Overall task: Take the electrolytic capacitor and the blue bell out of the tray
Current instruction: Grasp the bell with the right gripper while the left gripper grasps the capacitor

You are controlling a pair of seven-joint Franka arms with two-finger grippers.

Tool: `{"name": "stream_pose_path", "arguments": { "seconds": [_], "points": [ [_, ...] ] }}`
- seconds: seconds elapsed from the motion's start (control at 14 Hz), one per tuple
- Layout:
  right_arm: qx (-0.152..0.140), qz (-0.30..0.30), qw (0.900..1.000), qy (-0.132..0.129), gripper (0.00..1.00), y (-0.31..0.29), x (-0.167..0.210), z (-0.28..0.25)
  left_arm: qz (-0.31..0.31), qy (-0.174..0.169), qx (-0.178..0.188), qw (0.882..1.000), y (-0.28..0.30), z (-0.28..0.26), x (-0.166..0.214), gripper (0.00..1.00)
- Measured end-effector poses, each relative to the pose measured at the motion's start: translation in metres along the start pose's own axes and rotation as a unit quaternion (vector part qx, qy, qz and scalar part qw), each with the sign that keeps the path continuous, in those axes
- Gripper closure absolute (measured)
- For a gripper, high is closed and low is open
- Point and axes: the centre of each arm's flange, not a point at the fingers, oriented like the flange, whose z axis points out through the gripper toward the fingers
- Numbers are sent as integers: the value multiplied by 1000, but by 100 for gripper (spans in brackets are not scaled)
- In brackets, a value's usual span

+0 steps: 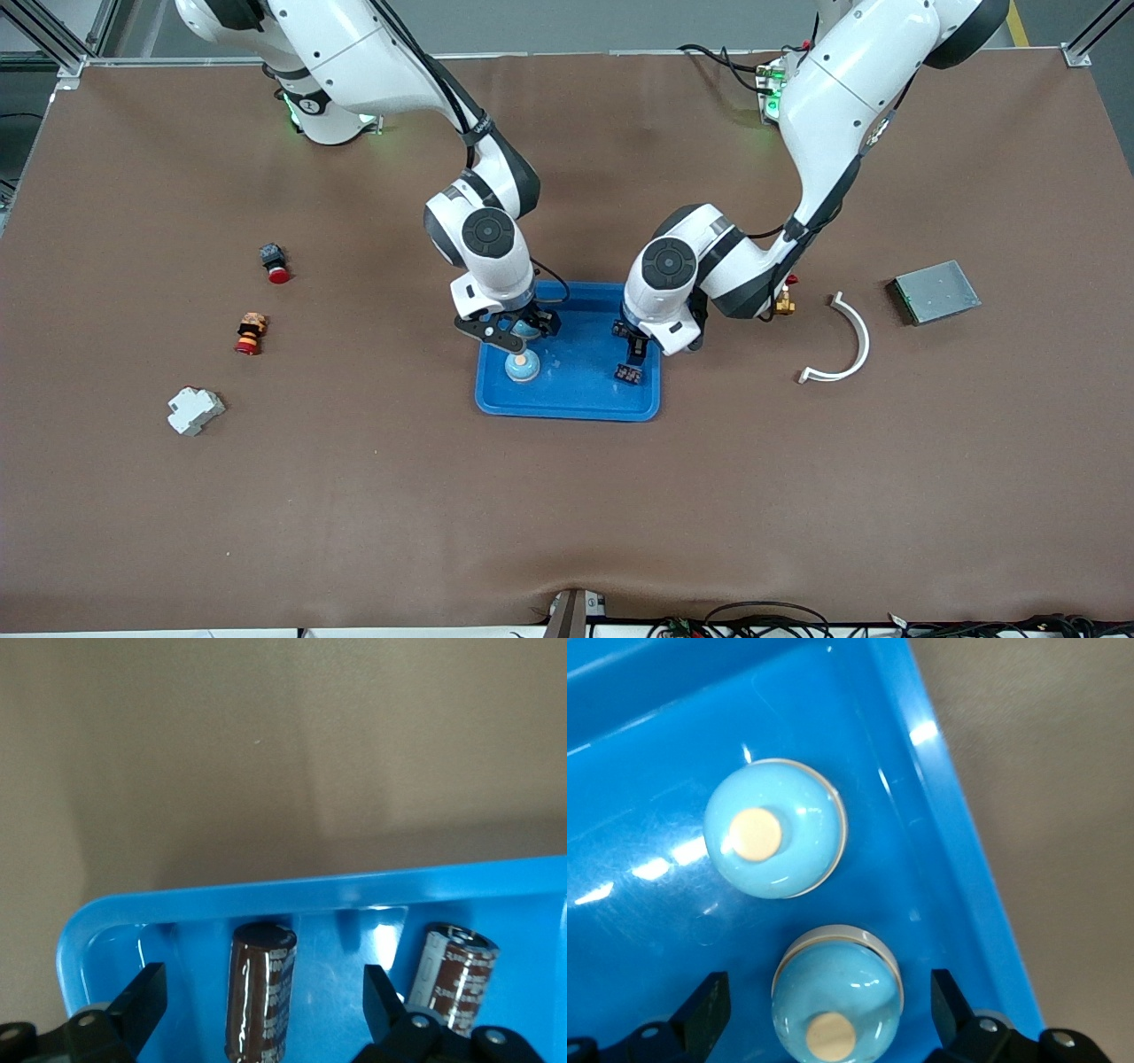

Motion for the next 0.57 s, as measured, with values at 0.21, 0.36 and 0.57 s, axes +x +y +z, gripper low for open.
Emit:
{"name": "stream_pose_path", "arguments": {
  "seconds": [0.21,0.36,0.57],
  "points": [
    [-2,0,1000,-1,0,0,-3,7,5,-2,2,1000,-4,8,-7,15],
    [-3,0,1000,-1,0,0,-3,8,10,-4,1,1000,-6,14,-12,30],
    [-5,0,1000,-2,16,1,-4,11,10,-9,-9,1000,-1,9,-15,62]
  ]
}}
